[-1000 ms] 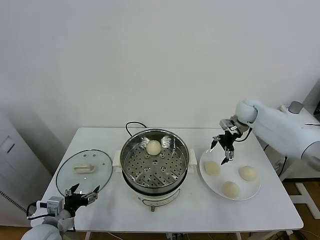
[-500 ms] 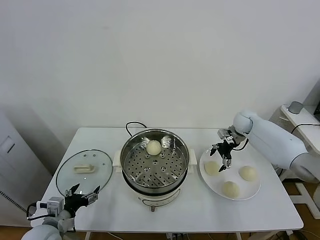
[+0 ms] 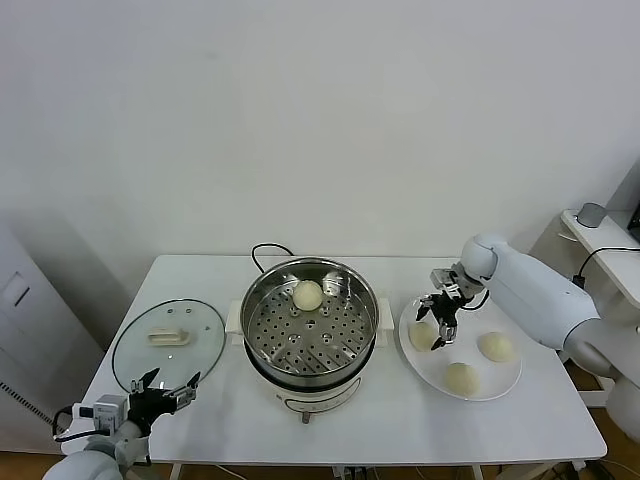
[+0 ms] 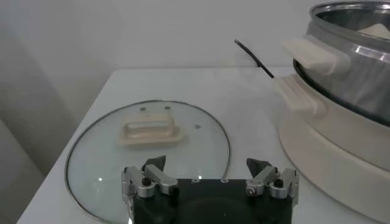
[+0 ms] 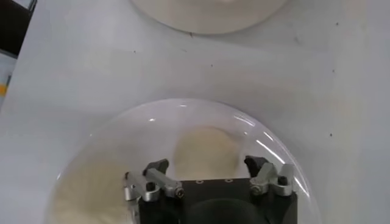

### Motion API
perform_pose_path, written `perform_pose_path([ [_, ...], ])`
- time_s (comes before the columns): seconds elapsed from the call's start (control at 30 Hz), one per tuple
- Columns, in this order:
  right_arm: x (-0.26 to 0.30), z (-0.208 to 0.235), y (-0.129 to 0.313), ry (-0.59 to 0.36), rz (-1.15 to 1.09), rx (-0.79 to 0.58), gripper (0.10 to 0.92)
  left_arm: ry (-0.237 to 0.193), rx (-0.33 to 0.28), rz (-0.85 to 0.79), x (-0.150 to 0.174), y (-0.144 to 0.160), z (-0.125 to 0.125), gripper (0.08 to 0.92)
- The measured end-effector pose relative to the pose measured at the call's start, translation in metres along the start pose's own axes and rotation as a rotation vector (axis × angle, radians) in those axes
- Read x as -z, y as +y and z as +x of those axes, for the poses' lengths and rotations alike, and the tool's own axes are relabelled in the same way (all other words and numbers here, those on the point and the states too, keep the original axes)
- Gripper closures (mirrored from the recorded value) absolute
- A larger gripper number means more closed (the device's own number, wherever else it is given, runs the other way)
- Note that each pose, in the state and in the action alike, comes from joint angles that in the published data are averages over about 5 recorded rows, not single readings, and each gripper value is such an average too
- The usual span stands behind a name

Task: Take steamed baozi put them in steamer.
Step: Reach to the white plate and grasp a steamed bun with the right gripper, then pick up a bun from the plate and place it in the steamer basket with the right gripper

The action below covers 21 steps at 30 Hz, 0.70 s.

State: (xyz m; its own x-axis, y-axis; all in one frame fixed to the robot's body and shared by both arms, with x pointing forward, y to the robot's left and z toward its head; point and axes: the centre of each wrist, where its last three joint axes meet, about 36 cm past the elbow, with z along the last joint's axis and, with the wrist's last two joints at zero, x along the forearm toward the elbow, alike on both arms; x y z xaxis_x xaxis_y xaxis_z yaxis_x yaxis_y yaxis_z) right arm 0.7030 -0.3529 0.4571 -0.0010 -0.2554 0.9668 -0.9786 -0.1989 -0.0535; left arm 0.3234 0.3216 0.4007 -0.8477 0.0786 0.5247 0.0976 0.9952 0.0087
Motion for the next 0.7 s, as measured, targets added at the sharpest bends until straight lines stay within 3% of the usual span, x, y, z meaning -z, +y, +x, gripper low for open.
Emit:
perform_pose_path([
  [0.4, -0.001, -0.002, 0.004, 0.02, 0.015, -0.001, 0.495, -0.004, 0.0, 0.002, 0.002, -0.002, 0.003, 0.177],
  [0.7, 0.001, 0.029, -0.001, 0.023, 0.009, -0.006, 0.513, -0.001, 0.006, 0.002, 0.004, -0.005, 0.001, 0.177],
])
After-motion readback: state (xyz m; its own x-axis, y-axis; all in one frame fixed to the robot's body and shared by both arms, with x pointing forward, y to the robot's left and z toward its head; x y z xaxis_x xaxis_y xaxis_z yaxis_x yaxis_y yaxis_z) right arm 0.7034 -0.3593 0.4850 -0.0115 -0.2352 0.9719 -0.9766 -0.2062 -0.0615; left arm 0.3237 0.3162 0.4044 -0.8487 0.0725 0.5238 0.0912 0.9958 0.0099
